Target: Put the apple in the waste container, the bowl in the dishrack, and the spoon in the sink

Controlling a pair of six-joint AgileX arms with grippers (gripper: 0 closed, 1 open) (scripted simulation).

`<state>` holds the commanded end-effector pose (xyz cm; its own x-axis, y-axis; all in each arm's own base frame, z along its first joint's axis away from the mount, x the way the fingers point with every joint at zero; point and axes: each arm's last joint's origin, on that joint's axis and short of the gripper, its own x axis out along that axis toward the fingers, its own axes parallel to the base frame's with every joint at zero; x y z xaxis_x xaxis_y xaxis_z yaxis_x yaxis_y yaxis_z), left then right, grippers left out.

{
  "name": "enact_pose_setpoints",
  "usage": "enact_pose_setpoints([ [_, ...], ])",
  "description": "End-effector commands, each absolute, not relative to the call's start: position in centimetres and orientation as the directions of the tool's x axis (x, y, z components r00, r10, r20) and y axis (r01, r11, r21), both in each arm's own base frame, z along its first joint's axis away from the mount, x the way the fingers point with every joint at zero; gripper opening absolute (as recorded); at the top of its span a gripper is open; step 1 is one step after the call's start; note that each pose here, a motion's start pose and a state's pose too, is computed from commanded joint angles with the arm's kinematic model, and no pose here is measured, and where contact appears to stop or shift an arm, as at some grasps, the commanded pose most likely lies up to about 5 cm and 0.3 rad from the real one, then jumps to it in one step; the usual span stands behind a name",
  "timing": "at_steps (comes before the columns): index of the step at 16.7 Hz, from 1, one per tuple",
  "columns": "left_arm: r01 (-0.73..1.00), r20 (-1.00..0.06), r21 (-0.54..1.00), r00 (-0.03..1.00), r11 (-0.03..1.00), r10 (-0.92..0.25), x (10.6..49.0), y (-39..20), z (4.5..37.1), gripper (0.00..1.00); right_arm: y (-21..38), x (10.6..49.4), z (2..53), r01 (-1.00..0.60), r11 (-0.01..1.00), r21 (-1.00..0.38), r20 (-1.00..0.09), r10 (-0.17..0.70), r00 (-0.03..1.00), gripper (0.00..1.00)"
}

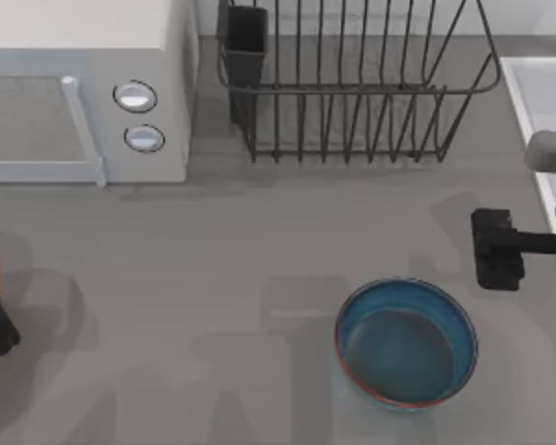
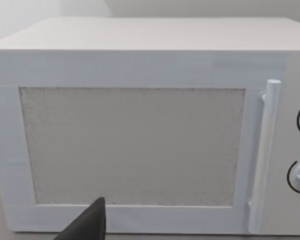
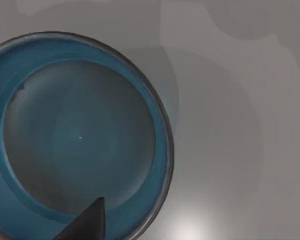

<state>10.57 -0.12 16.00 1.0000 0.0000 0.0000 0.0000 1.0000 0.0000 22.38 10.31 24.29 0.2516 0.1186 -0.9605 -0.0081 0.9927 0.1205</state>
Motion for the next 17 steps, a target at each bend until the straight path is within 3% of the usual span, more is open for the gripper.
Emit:
enact_pose_setpoints([
  [3, 0.0, 0.0, 0.0, 1.0, 1.0, 0.0, 10.6, -0.1, 16.0, 1.0, 12.9, 24.4, 23.6, 0.006, 0.998, 0.056, -0.993, 0.056, 0.102, 1.0],
  [6, 0.0, 0.0, 0.0, 1.0, 1.0, 0.0, 10.6, -0.1, 16.0, 1.0, 14.6, 25.4, 23.0, 0.01, 1.0, 0.01, -1.0, 0.01, 0.017, 1.0],
  [13, 0.0, 0.0, 0.0, 1.0, 1.0, 0.0, 10.6, -0.1, 16.0, 1.0, 14.9, 25.7, 22.8, 0.013, 1.0, 0.001, -1.0, 0.001, 0.001, 1.0],
  [17, 0.0, 0.0, 0.0, 1.0, 1.0, 0.0, 10.6, -0.1, 16.0, 1.0, 15.1, 25.9, 19.8, 0.01, 1.0, -0.001, -1.0, -0.001, -0.002, 1.0],
])
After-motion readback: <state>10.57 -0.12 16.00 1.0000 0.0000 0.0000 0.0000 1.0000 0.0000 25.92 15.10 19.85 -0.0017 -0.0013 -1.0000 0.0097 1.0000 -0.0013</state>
